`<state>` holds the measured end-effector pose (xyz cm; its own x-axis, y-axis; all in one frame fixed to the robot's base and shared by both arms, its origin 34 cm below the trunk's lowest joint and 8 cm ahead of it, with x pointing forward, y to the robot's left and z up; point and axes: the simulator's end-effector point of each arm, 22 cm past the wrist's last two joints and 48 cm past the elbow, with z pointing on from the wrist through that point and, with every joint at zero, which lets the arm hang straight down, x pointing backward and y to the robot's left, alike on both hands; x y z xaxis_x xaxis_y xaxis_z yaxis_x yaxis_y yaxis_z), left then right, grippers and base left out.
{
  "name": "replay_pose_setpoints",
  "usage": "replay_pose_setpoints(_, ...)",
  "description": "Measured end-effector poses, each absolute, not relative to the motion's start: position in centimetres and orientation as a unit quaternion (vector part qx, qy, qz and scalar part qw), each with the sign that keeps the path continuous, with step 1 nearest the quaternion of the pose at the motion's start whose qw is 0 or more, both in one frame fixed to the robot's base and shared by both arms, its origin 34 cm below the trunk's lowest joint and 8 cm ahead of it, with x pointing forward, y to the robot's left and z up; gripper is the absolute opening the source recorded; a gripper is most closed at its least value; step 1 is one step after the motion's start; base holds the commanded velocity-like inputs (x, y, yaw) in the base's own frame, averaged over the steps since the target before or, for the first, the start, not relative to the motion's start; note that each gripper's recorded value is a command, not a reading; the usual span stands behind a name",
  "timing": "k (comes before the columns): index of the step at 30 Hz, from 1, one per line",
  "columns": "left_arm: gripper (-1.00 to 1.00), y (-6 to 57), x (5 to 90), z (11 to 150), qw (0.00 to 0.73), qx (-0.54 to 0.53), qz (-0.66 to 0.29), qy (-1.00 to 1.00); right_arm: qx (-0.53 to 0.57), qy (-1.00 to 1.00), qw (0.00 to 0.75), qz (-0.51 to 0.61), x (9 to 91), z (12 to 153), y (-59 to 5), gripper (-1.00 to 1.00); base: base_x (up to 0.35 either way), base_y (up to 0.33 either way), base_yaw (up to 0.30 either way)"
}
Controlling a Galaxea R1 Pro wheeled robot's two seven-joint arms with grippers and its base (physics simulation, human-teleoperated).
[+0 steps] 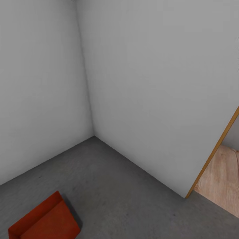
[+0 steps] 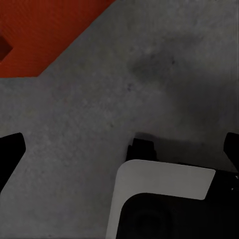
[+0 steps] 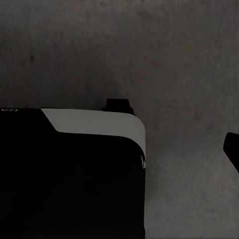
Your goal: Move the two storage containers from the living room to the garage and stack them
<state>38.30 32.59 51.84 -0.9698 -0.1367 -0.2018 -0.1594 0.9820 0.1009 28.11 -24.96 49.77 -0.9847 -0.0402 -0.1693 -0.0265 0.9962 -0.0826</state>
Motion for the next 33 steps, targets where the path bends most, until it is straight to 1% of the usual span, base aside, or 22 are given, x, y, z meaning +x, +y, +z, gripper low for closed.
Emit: replay_pose_setpoints(33,1.0,32.6,40.1,53.2,0.123,-0.076,0.056,0.988,-0.019,0.993,0.111,-0.038,30.1,50.6,-24.7,1.0,0.0,0.0,0.0)
